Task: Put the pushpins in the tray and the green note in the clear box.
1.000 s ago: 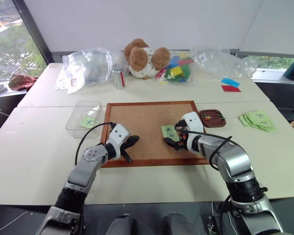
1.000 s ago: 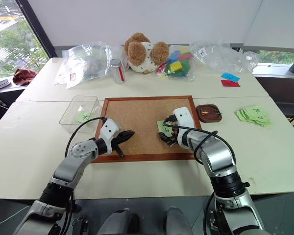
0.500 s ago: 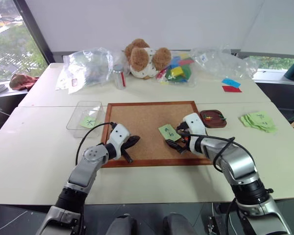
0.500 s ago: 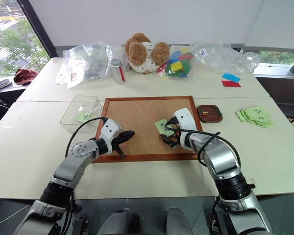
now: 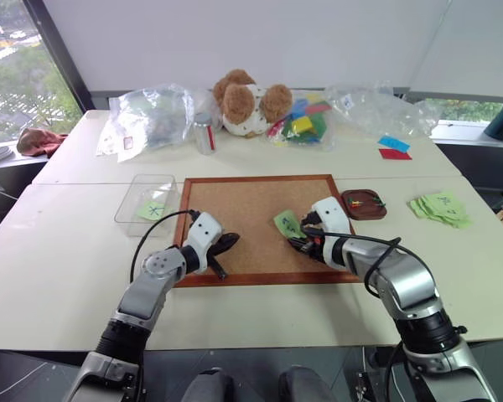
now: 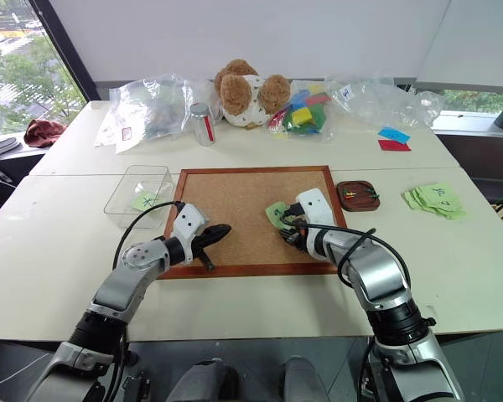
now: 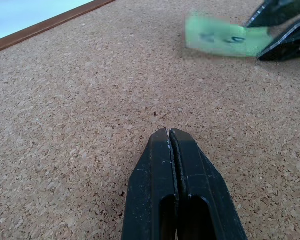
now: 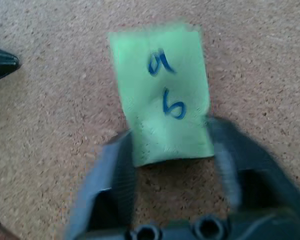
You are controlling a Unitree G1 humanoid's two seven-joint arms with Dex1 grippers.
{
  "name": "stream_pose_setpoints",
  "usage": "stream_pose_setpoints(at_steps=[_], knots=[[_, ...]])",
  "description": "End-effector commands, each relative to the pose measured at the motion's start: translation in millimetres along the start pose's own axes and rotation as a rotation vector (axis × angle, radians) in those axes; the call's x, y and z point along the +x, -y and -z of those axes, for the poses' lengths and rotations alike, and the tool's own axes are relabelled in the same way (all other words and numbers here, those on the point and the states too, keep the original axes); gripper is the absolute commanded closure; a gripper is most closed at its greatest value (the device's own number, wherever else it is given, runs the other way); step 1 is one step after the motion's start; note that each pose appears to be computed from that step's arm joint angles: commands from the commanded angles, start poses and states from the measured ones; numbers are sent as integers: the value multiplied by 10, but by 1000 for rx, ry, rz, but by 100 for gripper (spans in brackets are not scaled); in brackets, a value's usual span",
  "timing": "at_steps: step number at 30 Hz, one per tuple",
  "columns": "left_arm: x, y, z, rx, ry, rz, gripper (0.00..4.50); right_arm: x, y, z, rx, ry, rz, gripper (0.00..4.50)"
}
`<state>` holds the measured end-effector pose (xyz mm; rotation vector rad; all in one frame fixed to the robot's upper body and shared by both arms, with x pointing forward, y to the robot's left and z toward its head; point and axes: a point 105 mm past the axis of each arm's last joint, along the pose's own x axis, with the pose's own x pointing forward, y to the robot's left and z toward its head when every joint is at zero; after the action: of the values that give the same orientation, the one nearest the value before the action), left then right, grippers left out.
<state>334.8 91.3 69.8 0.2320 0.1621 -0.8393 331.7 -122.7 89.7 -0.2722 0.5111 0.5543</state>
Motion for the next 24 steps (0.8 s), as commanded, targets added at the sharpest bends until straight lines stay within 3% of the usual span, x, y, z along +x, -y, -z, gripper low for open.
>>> stream_pose_setpoints(at_steps=[1,2,9,15,24], knots=[[-15,94,312,-43,-107,22,450,42,-59,252,30,-100,-20,416],[-15,92,311,-43,-106,21,450,42,-59,252,30,-100,-19,444],[-14,93,308,-43,-104,21,450,41,-43,200,22,-80,-11,444],[-22,58,274,-42,-93,10,450,-41,-65,-77,-52,24,-29,444],[-44,-238,-447,-135,143,-11,450,-229,-145,-372,-285,95,-117,444]])
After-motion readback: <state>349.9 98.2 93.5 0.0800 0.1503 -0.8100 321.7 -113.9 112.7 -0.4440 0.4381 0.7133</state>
